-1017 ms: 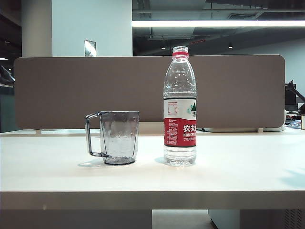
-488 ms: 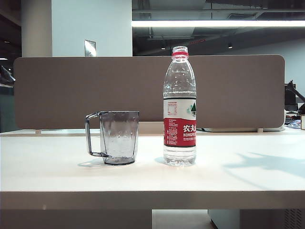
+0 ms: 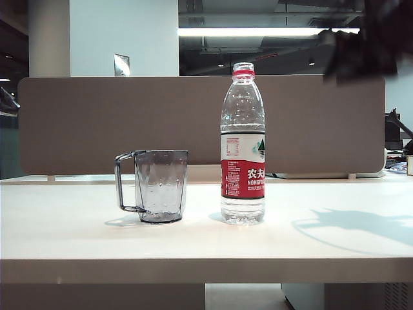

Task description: Pick up the mineral water bottle on the table and pour water into the mug until it's full.

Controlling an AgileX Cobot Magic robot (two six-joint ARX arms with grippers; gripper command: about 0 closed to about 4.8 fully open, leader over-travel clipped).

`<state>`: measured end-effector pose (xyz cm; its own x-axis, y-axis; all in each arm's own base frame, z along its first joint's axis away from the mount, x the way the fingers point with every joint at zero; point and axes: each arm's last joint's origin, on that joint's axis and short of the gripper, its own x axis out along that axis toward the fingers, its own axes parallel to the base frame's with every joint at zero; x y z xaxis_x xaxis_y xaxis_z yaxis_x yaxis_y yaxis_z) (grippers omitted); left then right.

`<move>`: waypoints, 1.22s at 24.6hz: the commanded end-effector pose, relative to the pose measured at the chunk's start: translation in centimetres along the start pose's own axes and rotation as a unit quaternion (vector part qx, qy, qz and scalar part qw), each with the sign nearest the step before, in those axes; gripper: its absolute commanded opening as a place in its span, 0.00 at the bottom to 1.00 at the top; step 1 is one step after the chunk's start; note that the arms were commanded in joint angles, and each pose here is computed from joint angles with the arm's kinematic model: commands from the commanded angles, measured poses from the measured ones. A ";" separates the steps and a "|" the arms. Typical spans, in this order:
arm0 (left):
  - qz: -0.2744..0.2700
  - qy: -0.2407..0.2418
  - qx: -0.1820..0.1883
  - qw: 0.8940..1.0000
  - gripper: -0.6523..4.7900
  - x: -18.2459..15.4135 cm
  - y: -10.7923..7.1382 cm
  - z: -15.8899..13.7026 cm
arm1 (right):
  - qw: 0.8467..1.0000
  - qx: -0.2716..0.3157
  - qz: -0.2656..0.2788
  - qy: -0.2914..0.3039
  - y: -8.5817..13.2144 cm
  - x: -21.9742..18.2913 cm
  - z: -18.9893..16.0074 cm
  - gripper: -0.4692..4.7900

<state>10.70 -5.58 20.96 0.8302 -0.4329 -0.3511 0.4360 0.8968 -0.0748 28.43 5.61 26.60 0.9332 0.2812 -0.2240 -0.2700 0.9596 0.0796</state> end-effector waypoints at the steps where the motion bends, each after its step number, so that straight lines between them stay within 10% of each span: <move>1: 0.000 -0.006 -0.001 1.000 0.12 0.0 0.0 0.2 | 1.000 0.011 0.001 -0.017 -0.1 -0.6 -3.4 0.37; 12: 0.001 -0.008 -0.001 1.000 0.12 -0.1 0.0 0.2 | 0.993 0.087 0.036 -0.077 2.0 -5.1 -12.2 0.36; 22: -0.020 -0.008 -0.001 1.000 0.12 -0.1 -0.1 0.2 | 0.996 -0.050 0.052 -0.059 8.0 -6.9 -14.4 0.38; 27: -0.024 -0.009 -0.001 1.000 0.12 -0.2 -0.2 0.2 | 0.997 -0.042 0.042 -0.053 8.3 -6.9 -14.7 0.71; 30: -0.022 -0.010 -0.001 1.000 0.12 -0.2 -0.1 0.2 | 0.997 -0.038 0.044 -0.044 8.4 -6.6 -15.1 0.74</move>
<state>10.54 -5.63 21.02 0.8124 -0.4697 -0.3455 0.4697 0.8783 -0.0894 16.30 11.84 13.87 0.9208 0.3581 -0.1542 -0.3619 0.9322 0.0041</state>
